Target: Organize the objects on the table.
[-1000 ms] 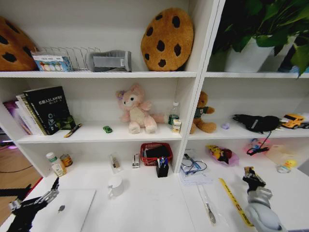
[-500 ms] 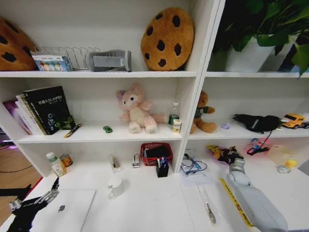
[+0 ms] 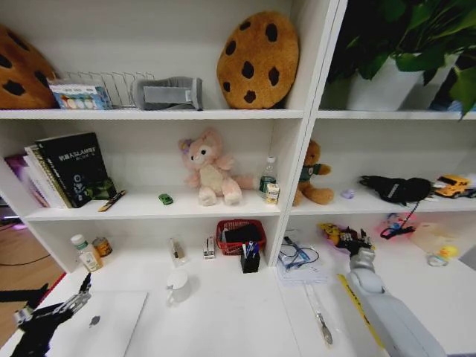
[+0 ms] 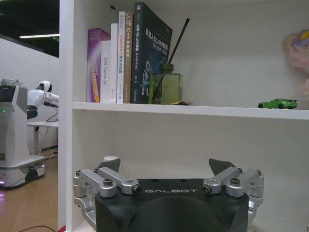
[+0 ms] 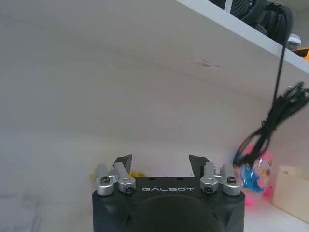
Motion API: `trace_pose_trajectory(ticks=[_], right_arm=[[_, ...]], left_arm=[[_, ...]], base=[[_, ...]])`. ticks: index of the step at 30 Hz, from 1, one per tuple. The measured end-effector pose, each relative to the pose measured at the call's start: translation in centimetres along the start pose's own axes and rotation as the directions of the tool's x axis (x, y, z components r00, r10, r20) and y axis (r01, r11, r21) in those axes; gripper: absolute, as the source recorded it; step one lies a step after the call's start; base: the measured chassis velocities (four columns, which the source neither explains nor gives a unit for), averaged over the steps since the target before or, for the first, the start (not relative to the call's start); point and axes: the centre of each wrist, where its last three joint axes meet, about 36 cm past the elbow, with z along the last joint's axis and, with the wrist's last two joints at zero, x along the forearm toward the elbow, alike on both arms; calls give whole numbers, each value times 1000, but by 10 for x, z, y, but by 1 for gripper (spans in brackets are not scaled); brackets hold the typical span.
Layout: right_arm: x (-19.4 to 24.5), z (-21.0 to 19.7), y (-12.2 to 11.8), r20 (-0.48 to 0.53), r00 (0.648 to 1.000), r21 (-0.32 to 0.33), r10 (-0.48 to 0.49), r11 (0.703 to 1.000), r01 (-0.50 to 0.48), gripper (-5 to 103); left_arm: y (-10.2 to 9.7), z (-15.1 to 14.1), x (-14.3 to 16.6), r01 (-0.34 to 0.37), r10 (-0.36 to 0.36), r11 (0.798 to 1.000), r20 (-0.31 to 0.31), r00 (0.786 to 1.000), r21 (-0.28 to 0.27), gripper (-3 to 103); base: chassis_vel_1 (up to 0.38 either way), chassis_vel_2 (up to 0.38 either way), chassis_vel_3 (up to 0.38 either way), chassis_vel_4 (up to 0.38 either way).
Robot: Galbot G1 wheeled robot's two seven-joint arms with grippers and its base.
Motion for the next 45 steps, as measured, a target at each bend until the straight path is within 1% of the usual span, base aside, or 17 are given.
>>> trace_pose_trajectory(ticks=[1,2,3,5,6,8,9,11,12,14,16,17,19,20,24,28,45], right_arm=[[0,0,0,0,1000,0,0,1000,0,63],[28,-2,-2,-2,999,1,-34,999,34,74],[28,-2,-2,-2,999,1,-34,999,34,74],[71,-20,-6,61,991,-19,-117,993,119,85],[71,-20,-6,61,991,-19,-117,993,119,85],[98,-34,-8,104,980,-34,-168,984,173,96],[98,-34,-8,104,980,-34,-168,984,173,96],[133,-44,-15,139,970,-34,-200,978,207,99],[133,-44,-15,139,970,-34,-200,978,207,99],[162,-50,-21,156,964,-40,-217,973,225,100],[173,-53,-23,166,961,-43,-223,971,233,100],[190,-56,-29,191,953,-42,-237,968,249,100],[196,-57,-31,202,949,-39,-241,966,254,100],[207,-58,-37,233,939,-29,-252,964,266,100],[212,-60,-43,268,926,-9,-265,961,277,100],[208,-61,-45,268,922,12,-278,958,285,100],[206,-60,-44,260,925,13,-276,959,282,100]], left_arm=[[0,0,0,0,0,1000,0,1000,0,100],[0,0,0,0,0,1000,0,1000,0,100],[0,0,0,0,0,1000,0,1000,0,100],[0,0,0,0,0,1000,0,1000,0,100],[0,0,0,0,0,1000,0,1000,0,100],[0,0,0,0,0,1000,0,1000,0,100],[0,0,0,0,0,1000,0,1000,0,100],[0,0,0,0,0,1000,0,1000,0,100],[0,0,0,0,0,1000,0,1000,0,100],[0,0,0,0,0,1000,0,1000,0,100],[0,0,0,0,0,1000,0,1000,0,100],[0,0,0,0,0,1000,0,1000,0,100],[0,0,0,0,0,1000,0,1000,0,100],[0,0,0,0,0,1000,0,1000,0,100],[0,0,0,0,0,1000,0,1000,0,100],[0,0,0,0,0,1000,0,1000,0,100],[0,0,0,0,0,1000,0,1000,0,100]], base=[[0,0,0,0],[0,0,0,0],[0,0,0,0],[0,0,0,0],[0,0,0,0],[0,0,0,0],[0,0,0,0],[0,0,0,0],[0,0,0,0],[0,0,0,0],[0,0,0,0],[0,0,0,0],[0,0,0,0],[0,0,0,0],[0,0,0,0],[0,0,0,0],[0,0,0,0]])
